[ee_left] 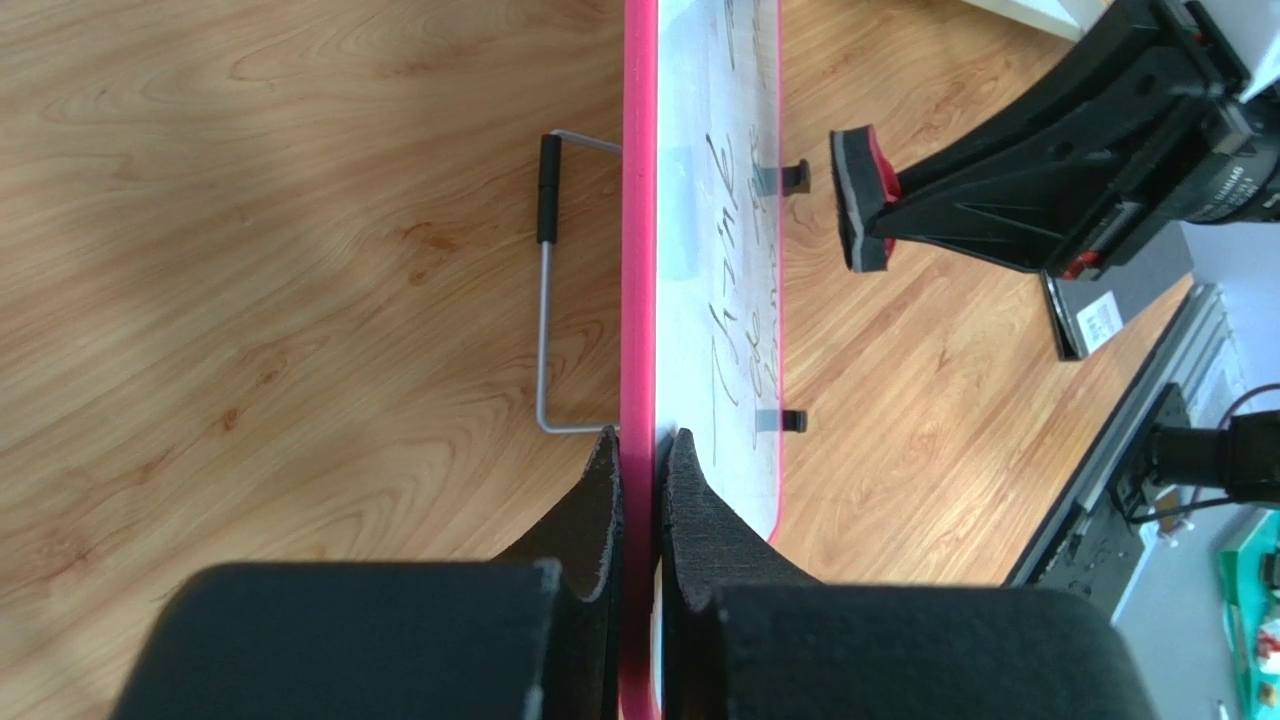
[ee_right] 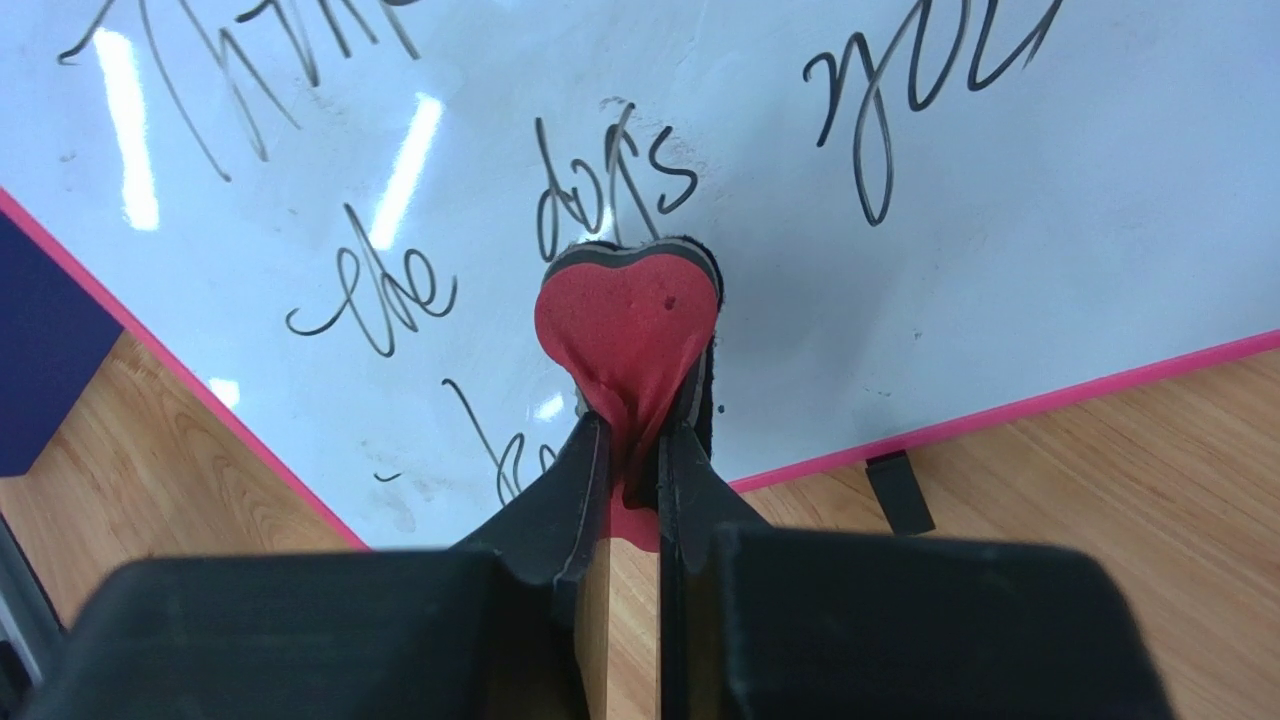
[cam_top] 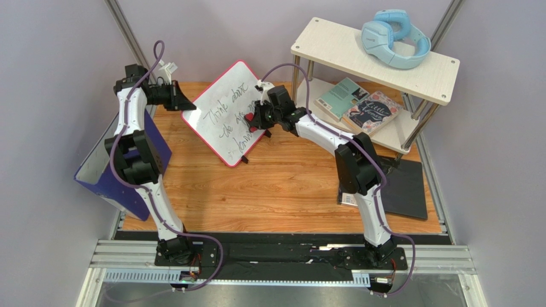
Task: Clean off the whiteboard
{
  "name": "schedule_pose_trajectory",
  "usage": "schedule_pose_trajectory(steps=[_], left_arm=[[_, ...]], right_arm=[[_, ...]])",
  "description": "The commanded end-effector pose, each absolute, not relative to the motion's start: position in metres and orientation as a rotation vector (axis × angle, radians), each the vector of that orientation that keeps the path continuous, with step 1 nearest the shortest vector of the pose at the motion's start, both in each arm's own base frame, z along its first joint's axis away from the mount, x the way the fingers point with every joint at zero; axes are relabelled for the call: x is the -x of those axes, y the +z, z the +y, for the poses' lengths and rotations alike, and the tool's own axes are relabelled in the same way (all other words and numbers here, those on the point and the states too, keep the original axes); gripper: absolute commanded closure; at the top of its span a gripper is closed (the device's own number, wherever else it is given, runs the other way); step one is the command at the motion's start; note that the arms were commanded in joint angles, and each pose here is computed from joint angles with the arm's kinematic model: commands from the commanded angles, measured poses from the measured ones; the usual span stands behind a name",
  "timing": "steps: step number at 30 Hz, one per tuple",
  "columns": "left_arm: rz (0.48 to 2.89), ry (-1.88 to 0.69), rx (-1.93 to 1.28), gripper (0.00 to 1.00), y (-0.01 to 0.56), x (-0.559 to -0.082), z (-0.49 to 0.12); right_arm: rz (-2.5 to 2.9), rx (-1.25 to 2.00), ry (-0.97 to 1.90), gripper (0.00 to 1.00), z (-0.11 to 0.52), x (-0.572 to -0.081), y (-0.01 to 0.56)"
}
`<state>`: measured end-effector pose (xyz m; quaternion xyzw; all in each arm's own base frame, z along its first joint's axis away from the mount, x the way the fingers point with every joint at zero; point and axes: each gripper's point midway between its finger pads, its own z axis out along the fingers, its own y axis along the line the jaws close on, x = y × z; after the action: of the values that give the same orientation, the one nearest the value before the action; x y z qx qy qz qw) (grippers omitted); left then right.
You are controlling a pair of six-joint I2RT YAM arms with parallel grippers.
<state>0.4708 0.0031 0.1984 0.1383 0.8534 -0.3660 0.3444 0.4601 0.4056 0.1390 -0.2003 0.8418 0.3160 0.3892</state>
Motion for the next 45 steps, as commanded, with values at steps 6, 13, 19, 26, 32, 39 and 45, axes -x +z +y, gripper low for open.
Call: schedule_pose_trajectory(steps=[6, 13, 19, 26, 32, 39, 45], left_arm=[[2.215, -0.537, -0.660, 1.00, 0.203, -0.462, 0.041], [2.172, -0.519, -0.720, 1.00, 0.221, -0.454, 0.037], [2.183, -0.533, -0.788, 1.00, 0.227, -0.448, 0.022], [2.193, -0.567, -0.845, 1.00, 0.231, -0.443, -0.011], [2.180, -0.610, -0.818, 1.00, 0.238, -0.443, -0.019], [2.180, -0.642, -0.781, 1.00, 0.242, -0.447, -0.022], [2.176, -0.678, -0.749, 1.00, 0.244, -0.450, -0.026]], right_arm=[[2.045, 0.426, 0.815, 1.00, 0.406, -0.474, 0.157], [2.016, 0.393, 0.791, 1.00, 0.414, -0.494, 0.156], [1.980, 0.346, 0.759, 1.00, 0.423, -0.511, 0.147], [1.928, 0.562, 0.808, 1.00, 0.478, -0.477, 0.133], [1.928, 0.781, 0.847, 1.00, 0.520, -0.417, 0.120], [2.032, 0.878, 0.947, 1.00, 0.532, -0.360, 0.093], [2.088, 0.888, 0.869, 1.00, 0.523, -0.354, 0.081]])
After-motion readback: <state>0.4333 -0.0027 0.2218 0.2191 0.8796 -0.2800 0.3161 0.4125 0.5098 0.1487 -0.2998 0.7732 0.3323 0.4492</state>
